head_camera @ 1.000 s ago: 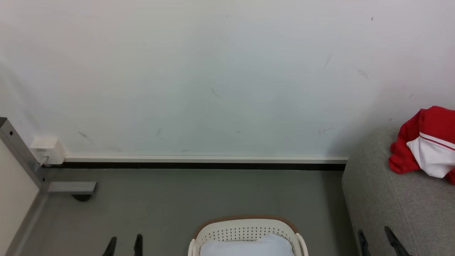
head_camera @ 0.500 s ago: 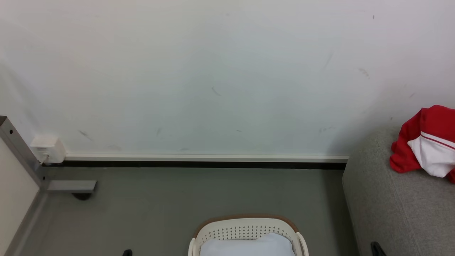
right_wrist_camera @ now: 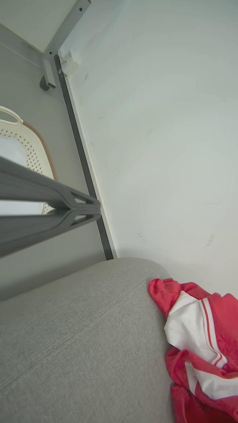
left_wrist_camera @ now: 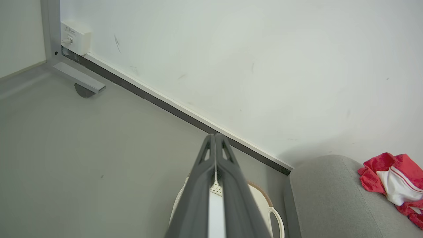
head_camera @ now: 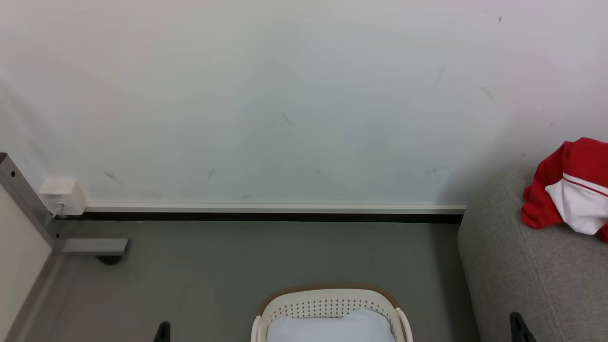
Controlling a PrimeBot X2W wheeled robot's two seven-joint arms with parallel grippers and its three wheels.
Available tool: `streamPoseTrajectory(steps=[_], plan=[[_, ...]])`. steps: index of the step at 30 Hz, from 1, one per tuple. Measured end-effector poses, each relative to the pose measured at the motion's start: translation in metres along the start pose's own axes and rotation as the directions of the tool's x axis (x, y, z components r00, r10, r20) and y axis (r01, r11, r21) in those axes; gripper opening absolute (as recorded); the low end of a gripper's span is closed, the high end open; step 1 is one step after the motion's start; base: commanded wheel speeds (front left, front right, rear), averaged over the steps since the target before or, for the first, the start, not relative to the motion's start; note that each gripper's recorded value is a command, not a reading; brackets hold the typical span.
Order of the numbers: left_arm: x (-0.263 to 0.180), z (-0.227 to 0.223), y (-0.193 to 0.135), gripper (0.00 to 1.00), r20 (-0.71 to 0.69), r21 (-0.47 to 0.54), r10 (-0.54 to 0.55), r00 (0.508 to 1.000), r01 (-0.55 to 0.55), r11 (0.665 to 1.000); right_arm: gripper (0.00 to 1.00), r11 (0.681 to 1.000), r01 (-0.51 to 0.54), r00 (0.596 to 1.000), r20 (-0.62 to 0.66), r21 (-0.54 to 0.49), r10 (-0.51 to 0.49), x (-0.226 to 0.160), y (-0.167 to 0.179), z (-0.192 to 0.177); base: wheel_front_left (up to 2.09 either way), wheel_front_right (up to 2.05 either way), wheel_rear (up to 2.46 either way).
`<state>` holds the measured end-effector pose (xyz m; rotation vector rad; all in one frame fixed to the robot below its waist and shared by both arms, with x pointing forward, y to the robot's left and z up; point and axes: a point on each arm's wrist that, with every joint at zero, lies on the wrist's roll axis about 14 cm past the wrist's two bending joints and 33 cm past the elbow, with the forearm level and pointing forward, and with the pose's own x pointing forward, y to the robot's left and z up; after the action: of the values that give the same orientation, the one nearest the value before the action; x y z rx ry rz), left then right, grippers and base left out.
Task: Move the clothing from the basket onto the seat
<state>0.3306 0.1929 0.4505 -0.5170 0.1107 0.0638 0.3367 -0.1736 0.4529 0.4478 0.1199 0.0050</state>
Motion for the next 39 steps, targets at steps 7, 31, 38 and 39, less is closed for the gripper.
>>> streamPoseTrajectory(steps=[7,31,38,39], plan=[[0.005,0.007,0.000,0.00,0.012,-0.112,0.010,1.000,-0.008,0.994,0.00,0.993,0.013,1.000,0.011,0.113,-0.015,0.006,-0.002,0.007,0.00,0.00,0.00],[0.020,0.021,-0.005,0.00,0.021,-0.410,0.011,1.000,-0.002,0.912,0.00,0.901,0.020,0.999,0.028,0.434,-0.036,0.018,-0.004,0.023,0.00,0.00,0.00],[0.024,0.025,-0.007,0.00,0.023,-0.475,0.004,1.000,0.008,0.880,0.00,0.861,0.014,0.999,0.034,0.509,-0.036,0.022,-0.005,0.028,0.00,0.00,0.00],[0.024,0.025,-0.007,0.00,0.025,-0.487,0.004,1.000,0.009,0.874,0.00,0.856,0.014,0.999,0.033,0.517,-0.036,0.022,-0.005,0.028,0.00,0.00,0.00]])
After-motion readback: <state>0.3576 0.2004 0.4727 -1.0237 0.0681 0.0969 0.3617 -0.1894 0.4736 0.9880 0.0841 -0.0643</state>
